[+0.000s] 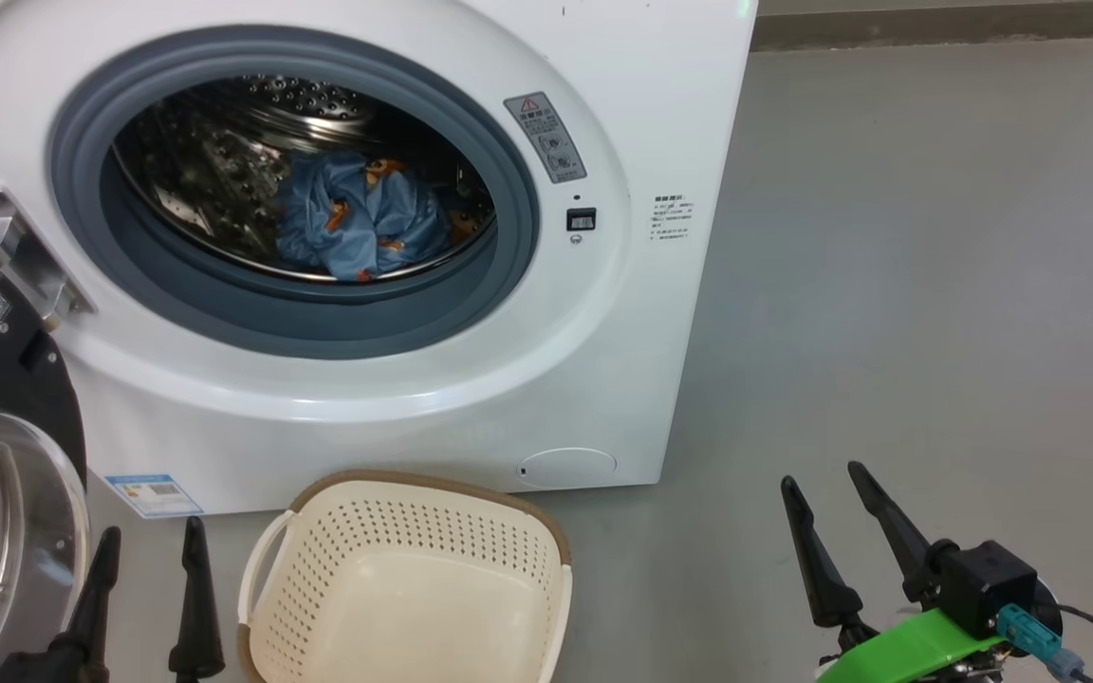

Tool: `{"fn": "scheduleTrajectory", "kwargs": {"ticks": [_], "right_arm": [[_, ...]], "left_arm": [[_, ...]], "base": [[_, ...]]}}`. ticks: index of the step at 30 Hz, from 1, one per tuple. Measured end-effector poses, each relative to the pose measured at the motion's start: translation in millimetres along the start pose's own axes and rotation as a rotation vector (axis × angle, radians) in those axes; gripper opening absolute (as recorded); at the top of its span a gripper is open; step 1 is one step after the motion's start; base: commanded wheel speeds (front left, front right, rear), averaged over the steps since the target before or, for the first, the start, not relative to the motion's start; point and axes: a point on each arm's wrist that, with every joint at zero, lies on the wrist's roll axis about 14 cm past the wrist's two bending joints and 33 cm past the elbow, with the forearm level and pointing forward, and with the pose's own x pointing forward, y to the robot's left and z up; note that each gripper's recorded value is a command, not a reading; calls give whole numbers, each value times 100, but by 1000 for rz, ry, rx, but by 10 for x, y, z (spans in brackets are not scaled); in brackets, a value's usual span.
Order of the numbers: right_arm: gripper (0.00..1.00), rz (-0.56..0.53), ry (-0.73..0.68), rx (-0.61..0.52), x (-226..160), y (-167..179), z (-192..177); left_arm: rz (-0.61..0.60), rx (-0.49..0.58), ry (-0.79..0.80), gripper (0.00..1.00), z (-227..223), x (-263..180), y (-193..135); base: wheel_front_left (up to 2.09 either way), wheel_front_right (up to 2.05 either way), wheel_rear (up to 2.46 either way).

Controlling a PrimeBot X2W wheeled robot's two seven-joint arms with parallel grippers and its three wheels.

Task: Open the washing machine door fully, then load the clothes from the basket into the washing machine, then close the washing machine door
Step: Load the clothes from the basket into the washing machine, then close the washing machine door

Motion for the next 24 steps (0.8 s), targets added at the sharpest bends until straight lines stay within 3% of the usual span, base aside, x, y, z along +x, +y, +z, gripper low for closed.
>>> {"fn": "scheduleTrajectory", "kwargs": {"ticks": [24], "right_arm": [[100, 3, -1, 0, -19, 13, 5]], "left_arm": [[24, 24, 6, 100, -14, -34, 61]], "base": [[-1, 0, 0]]}}
